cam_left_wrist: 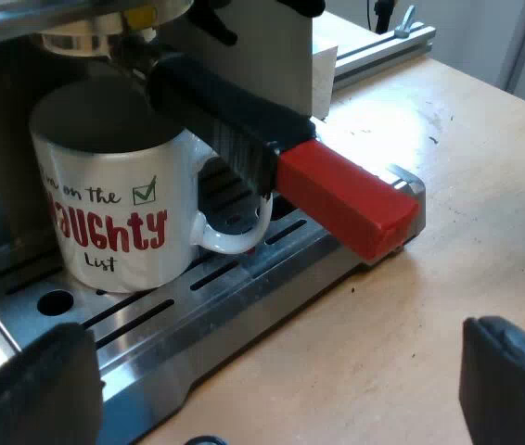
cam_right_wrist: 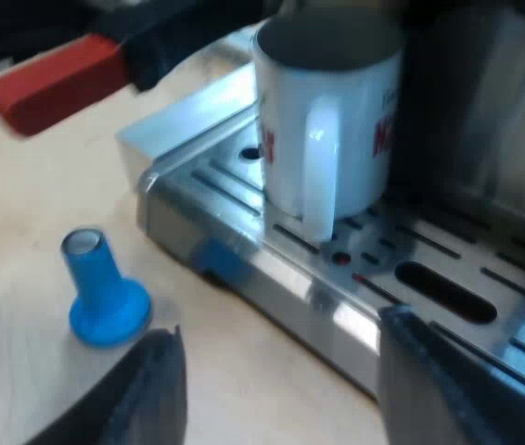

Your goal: Remove mug from coffee machine

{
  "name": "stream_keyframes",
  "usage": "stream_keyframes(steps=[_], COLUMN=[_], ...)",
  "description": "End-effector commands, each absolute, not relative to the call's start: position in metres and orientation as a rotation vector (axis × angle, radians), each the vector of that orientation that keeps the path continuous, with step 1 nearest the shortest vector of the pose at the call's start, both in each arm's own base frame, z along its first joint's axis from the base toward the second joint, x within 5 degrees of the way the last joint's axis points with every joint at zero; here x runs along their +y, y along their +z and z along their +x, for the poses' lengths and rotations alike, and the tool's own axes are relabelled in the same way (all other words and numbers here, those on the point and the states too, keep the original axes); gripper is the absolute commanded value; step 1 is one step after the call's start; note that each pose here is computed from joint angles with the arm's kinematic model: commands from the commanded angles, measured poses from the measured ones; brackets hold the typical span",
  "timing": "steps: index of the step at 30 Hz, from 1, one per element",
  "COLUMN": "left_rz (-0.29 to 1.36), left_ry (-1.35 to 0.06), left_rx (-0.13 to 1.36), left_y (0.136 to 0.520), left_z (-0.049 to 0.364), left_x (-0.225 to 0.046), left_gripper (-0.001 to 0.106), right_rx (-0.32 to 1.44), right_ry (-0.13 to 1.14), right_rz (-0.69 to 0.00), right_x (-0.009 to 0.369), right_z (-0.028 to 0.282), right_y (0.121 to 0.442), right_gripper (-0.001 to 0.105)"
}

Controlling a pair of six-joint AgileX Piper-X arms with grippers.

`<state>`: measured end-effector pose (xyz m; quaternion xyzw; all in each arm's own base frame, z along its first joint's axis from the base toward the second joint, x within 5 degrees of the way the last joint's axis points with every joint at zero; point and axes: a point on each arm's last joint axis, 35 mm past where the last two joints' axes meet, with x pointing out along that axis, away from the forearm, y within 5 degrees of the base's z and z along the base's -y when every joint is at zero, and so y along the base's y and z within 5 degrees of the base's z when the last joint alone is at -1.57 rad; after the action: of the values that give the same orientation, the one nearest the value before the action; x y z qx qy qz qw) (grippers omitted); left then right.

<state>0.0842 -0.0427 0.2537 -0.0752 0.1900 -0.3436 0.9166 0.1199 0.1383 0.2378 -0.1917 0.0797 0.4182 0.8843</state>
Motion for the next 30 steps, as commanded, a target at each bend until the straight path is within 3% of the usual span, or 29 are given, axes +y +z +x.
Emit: stream_keyframes(steps=[1, 16, 23, 30], left_rz=[-0.144, -0.139, -0.139, -0.139], left_ry=[-0.706, -0.704, -0.704, -0.704], left_rx=[0.389, 0.399, 0.399, 0.399], left_y=[0.248, 0.244, 0.244, 0.244], left_z=[0.086, 0.087, 0.087, 0.087], left_x=[-0.044, -0.044, -0.044, -0.044], left_gripper=[0.08, 0.08, 0.08, 0.08], right_rx=[0.143, 0.078, 0.07, 0.089], right_ry=[0.876, 0.869, 0.732, 0.734], right_rz=[-0.397, -0.367, -0.301, -0.305], right_x=[0.151, 0.183, 0.194, 0.212], right_z=[0.128, 0.155, 0.17, 0.185], right_y=[0.23, 0.199, 0.178, 0.168], right_gripper=[0.058, 0.058, 0.058, 0.058])
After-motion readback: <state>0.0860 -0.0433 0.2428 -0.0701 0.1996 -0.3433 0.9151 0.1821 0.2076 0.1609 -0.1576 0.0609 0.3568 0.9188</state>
